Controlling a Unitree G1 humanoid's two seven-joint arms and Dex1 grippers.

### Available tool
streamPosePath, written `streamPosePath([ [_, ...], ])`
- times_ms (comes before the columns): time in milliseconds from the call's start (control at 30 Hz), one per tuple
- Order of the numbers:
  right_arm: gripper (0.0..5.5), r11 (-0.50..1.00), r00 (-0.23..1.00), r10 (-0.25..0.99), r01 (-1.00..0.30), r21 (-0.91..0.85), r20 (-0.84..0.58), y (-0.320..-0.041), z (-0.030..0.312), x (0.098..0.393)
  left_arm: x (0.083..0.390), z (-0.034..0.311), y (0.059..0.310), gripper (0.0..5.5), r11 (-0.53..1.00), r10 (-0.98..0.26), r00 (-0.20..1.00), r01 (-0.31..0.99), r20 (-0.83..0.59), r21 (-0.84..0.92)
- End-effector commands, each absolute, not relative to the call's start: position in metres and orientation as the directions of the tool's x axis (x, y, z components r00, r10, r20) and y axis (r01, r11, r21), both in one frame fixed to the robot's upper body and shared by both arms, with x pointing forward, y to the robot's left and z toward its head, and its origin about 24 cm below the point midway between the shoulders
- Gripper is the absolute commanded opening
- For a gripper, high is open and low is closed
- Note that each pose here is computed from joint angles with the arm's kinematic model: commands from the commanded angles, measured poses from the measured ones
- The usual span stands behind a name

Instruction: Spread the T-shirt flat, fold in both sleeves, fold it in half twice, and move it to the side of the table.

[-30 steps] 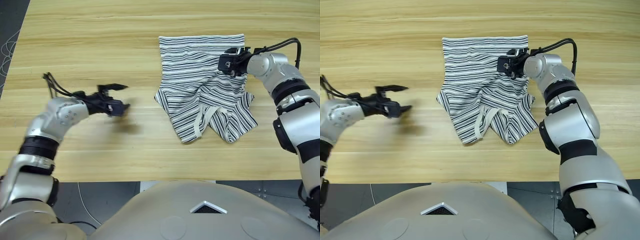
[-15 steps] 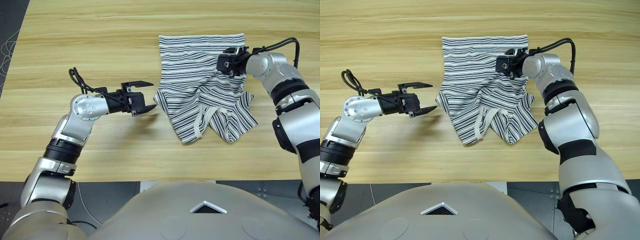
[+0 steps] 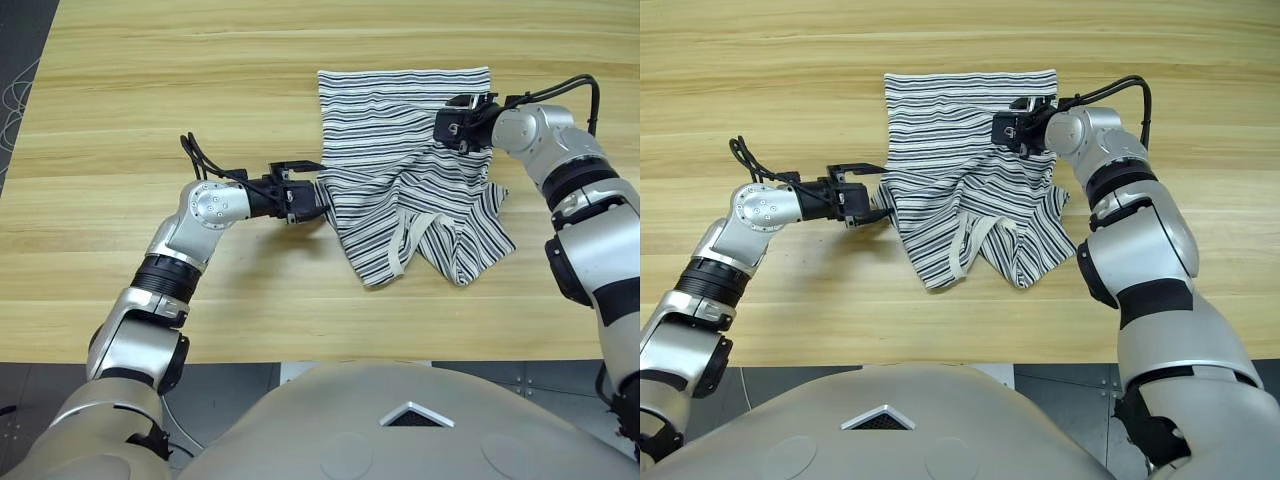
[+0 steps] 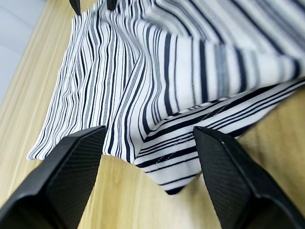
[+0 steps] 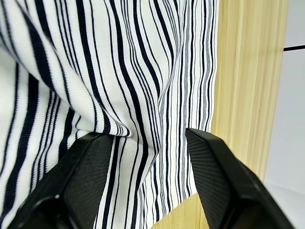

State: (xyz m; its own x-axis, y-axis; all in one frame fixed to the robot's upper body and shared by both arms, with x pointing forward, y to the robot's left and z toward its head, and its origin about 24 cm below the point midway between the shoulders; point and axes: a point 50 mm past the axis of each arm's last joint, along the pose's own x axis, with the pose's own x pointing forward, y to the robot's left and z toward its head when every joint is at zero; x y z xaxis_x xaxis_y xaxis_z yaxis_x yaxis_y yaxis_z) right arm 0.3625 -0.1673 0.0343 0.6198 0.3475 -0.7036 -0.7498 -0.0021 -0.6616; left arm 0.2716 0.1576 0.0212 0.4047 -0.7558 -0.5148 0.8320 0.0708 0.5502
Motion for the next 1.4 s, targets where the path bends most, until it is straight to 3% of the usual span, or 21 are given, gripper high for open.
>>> streamPosePath([
  [33,2.78,-0.056,0.479,0.301,-0.854,-0.516,-0.825,-0.173,-0.006,0.335,0.276,0.018,0.149,3.39,0.021,-0.754,0.382,0.827,-0.534,0.561],
  [167,2.78,-0.056,0.471,0.303,-0.859,-0.509,-0.828,-0.173,-0.009,0.333,0.274,0.010,0.148,3.39,-0.081,-0.726,0.333,0.827,-0.602,0.556],
  [367,2.78,-0.055,0.465,0.303,-0.863,-0.502,-0.832,-0.175,-0.009,0.331,0.258,0.020,0.186,3.39,-0.361,-0.573,0.246,0.780,-0.782,0.511],
  [500,2.78,-0.048,0.457,0.311,-0.868,-0.493,-0.834,-0.174,-0.011,0.329,0.249,0.034,0.195,3.39,-0.504,-0.488,0.202,0.730,-0.849,0.463],
  [767,2.78,-0.039,0.445,0.329,-0.875,-0.482,-0.833,-0.167,-0.017,0.326,0.253,0.042,0.223,3.39,-0.530,-0.399,0.253,0.721,-0.881,0.447],
  [900,2.78,-0.041,0.448,0.332,-0.872,-0.488,-0.830,-0.165,-0.015,0.328,0.268,0.054,0.254,3.39,-0.590,-0.278,0.351,0.673,-0.894,0.447],
  [1000,2.78,-0.042,0.449,0.336,-0.871,-0.489,-0.828,-0.165,-0.015,0.328,0.284,0.066,0.263,3.39,-0.652,-0.242,0.446,0.584,-0.862,0.484],
  [1200,2.78,-0.050,0.453,0.360,-0.863,-0.502,-0.815,-0.162,-0.013,0.329,0.281,0.067,0.231,3.39,-0.620,-0.414,0.407,0.528,-0.814,0.580],
  [1333,2.78,-0.058,0.476,0.400,-0.840,-0.540,-0.783,-0.153,-0.006,0.333,0.275,0.091,0.183,3.39,-0.470,-0.626,0.388,0.505,-0.677,0.724],
  [1400,2.78,-0.067,0.481,0.402,-0.833,-0.549,-0.779,-0.150,-0.004,0.335,0.271,0.105,0.147,3.39,-0.362,-0.744,0.358,0.494,-0.564,0.790],
])
